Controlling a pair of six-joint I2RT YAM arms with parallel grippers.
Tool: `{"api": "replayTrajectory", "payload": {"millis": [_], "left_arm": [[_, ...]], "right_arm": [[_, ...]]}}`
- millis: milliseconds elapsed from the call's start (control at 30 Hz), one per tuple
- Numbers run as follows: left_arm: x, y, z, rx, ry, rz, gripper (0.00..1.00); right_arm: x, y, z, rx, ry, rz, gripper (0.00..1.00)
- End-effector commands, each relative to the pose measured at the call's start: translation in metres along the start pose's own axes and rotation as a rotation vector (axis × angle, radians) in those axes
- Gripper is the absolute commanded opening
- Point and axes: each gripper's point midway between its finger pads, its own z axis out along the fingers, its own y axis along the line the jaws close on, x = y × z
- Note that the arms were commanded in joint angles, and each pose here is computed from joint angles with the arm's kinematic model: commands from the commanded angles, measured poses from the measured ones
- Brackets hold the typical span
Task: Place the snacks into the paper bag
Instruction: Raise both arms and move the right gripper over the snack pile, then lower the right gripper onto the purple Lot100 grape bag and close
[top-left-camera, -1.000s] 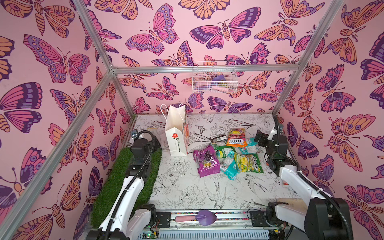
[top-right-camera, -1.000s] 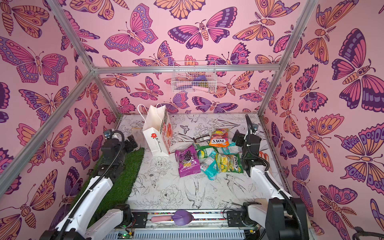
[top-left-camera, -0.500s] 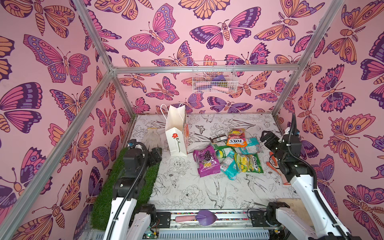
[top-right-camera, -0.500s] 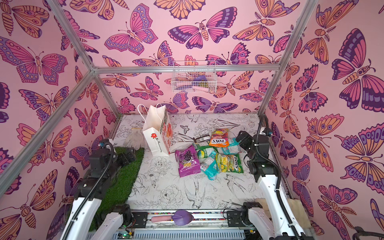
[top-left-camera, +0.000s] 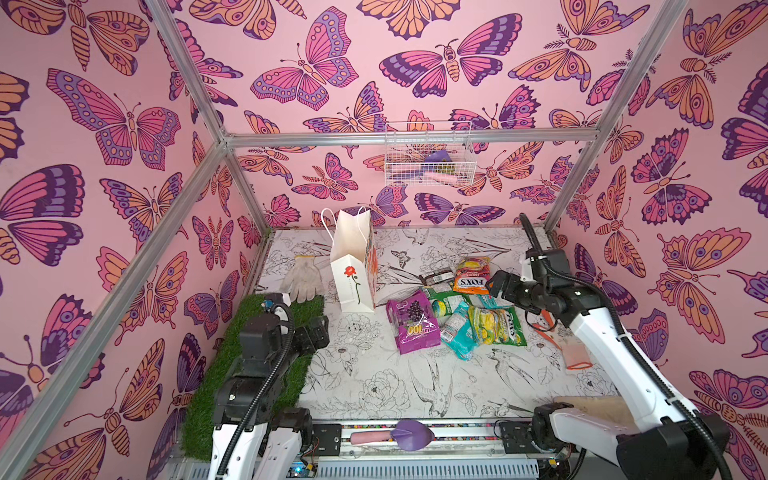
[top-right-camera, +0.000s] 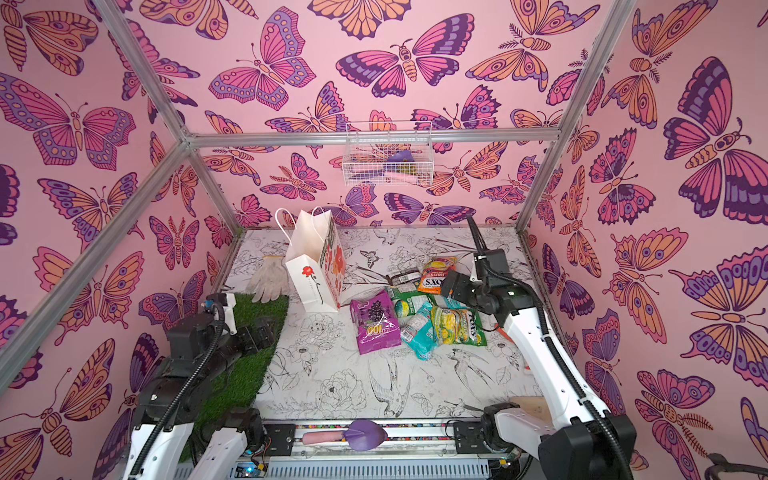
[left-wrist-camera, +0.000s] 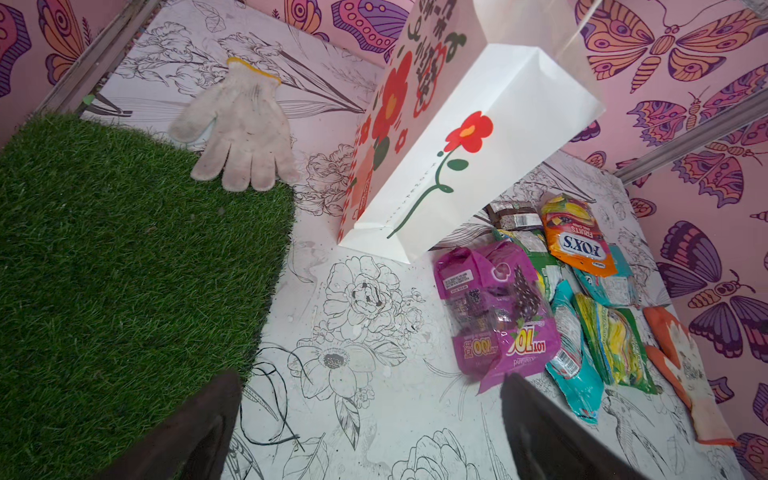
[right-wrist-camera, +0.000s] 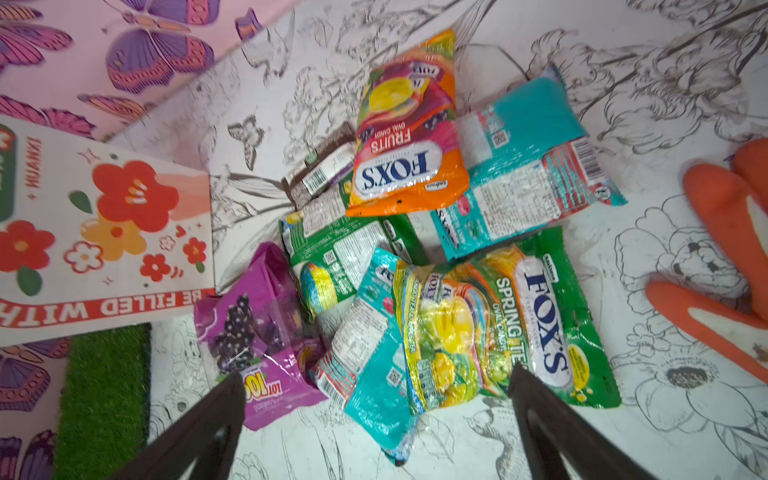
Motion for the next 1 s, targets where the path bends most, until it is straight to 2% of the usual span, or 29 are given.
{"api": "replayTrajectory", "payload": {"millis": [0, 100, 167, 633, 967], "left_arm": [[0.009, -0.006, 0.000, 0.043, 0.025, 0.027, 1.00], [0.010, -0.007, 0.001, 0.045, 0.028, 0.032, 1.00], [0.012, -0.006, 0.003, 0.038, 0.038, 0.031, 0.99], [0.020, -0.019, 0.004, 0.090, 0.061, 0.048, 0.99], [0.020, -0.019, 0.005, 0.089, 0.059, 0.047, 0.99]], "right_arm": [[0.026, -0.012, -0.008, 0.047, 0.095, 0.023, 0.99], [0.038, 0.008, -0.008, -0.115, 0.094, 0.011, 1.00], [0.042, 0.011, -0.012, -0.149, 0.089, 0.010, 1.00], [0.062, 0.025, -0.036, -0.205, 0.145, -0.078, 1.00], [0.066, 0.023, -0.025, -0.177, 0.187, -0.127, 0.99]]}}
